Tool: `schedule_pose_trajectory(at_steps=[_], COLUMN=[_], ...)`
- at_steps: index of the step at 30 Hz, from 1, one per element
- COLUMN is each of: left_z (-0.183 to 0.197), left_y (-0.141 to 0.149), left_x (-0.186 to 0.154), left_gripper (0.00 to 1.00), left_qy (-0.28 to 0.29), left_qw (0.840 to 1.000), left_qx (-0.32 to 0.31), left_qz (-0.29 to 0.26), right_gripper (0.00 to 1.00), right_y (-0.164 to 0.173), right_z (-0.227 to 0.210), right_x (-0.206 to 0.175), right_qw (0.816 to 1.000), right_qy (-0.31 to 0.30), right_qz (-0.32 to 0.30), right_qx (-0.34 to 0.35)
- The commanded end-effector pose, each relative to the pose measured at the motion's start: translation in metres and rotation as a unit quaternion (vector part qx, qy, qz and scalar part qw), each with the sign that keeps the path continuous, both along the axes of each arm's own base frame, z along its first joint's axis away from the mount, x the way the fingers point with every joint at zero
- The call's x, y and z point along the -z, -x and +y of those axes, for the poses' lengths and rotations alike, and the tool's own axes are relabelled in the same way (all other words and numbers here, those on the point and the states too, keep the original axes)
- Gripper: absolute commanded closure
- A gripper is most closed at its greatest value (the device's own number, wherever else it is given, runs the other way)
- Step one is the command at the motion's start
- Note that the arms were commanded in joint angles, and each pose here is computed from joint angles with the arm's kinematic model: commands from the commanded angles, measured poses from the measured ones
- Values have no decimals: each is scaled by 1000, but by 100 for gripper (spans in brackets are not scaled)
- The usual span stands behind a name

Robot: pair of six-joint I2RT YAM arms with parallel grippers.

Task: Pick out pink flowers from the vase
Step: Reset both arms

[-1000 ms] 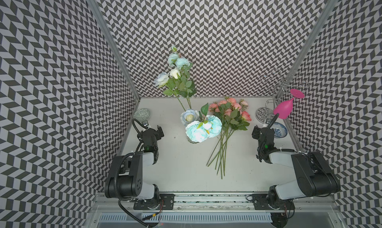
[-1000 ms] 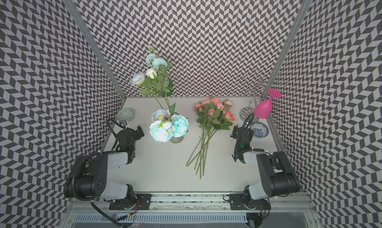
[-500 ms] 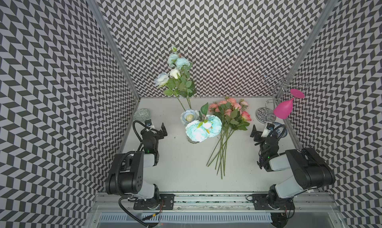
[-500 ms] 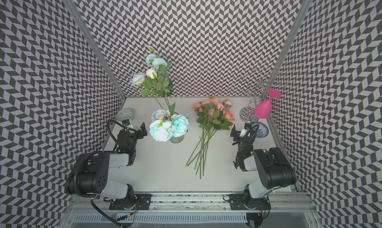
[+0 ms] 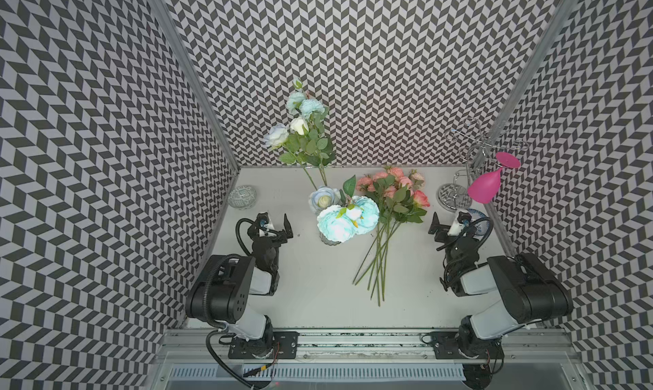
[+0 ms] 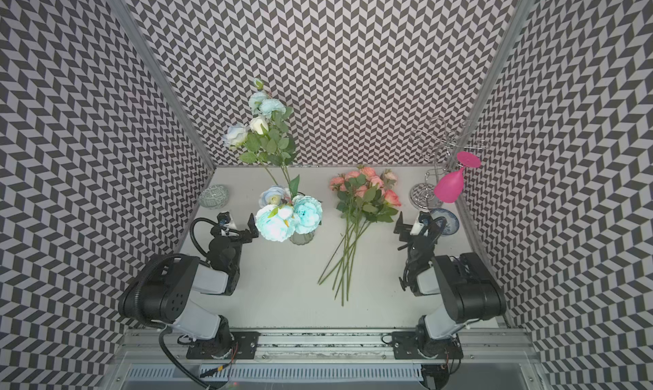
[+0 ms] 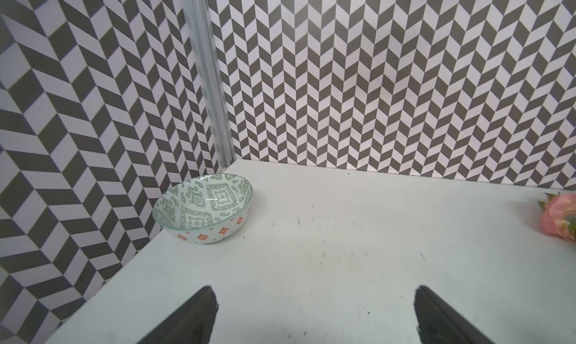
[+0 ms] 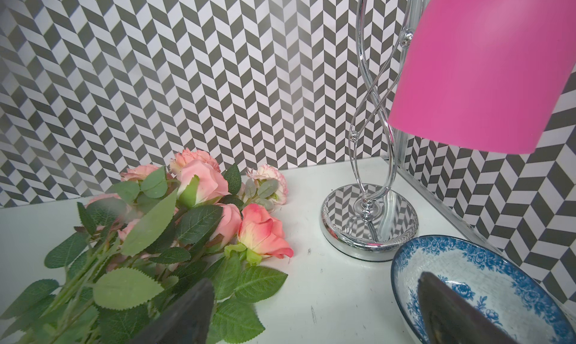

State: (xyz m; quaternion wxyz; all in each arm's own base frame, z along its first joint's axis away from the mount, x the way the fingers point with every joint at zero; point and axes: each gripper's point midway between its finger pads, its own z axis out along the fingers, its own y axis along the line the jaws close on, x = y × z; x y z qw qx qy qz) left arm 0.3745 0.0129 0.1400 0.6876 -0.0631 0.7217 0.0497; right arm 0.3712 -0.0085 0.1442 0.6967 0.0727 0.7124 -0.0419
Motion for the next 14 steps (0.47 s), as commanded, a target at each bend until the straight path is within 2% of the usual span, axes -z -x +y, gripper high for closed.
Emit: schedule_pose_trajectory(at_steps=[1, 7, 14], left_z=[6, 6, 4], left_y=[-1, -8, -5], left_x=[-8, -5, -7], left_gripper=[0, 0, 0], left_qy=[-6, 2, -4], left_qw=[1000, 1000, 1000], left_qx=[-19, 4, -1], left_qz=[-11, -4, -8], right_gripper=[0, 0, 0], right_y=[1, 1, 1], right_z=[-1, -1, 0], right_x=[-11, -11, -11], right_qw=[1000, 1000, 1000], right_qy=[4, 4, 4], right_qz=[-25, -26, -25], right_qx=[0, -2, -3])
